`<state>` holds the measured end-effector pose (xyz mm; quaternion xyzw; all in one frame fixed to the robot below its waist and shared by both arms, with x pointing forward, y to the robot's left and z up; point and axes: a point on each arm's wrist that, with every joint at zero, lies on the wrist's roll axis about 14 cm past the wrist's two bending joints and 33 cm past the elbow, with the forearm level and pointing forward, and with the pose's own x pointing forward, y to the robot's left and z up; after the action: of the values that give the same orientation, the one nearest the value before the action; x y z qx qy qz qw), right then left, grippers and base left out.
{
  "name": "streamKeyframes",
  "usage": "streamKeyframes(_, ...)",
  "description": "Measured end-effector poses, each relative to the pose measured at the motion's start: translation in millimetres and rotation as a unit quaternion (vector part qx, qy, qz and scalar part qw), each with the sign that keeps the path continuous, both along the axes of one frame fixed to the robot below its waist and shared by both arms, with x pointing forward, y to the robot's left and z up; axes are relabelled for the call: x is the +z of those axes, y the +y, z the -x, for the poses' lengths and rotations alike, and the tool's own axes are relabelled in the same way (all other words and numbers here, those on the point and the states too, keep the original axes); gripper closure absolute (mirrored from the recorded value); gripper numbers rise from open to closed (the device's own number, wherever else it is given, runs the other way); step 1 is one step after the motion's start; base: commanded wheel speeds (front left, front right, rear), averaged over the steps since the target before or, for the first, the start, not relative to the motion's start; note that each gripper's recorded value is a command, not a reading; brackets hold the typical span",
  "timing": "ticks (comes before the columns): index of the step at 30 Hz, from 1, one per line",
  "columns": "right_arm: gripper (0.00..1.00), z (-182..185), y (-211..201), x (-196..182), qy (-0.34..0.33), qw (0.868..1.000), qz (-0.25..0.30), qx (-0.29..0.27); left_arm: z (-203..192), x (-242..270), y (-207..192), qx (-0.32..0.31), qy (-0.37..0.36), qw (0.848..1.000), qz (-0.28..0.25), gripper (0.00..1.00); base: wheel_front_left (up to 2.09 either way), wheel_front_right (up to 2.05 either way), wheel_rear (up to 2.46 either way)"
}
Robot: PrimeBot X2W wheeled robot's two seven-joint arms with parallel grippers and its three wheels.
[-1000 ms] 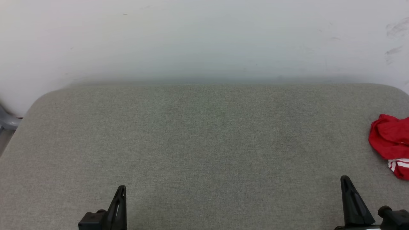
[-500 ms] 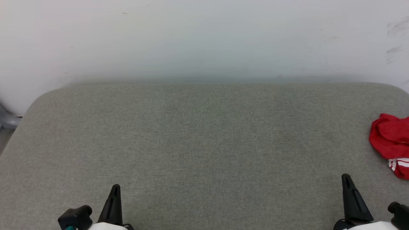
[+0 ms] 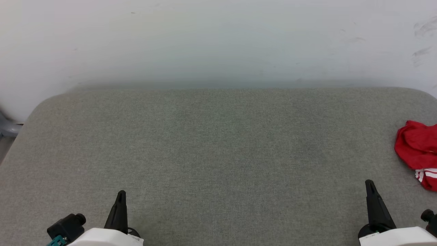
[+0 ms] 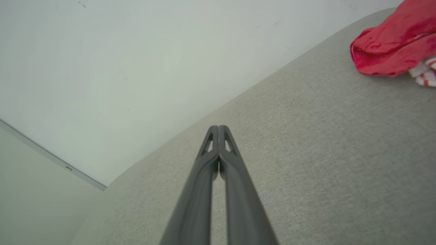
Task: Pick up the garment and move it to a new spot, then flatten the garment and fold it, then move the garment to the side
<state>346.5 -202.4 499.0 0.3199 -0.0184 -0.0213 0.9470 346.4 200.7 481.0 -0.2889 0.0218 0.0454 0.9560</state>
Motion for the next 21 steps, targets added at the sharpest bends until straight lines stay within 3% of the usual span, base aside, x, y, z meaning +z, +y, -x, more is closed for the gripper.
streamKeyframes(21, 1.0, -11.7, -0.9, -2.3, 0.009, 0.99, -0.137, 0.0, -11.5, 1.6, 2.0, 0.006, -0.001, 0.989, 0.147, 1.0, 0.0, 0.0, 0.0)
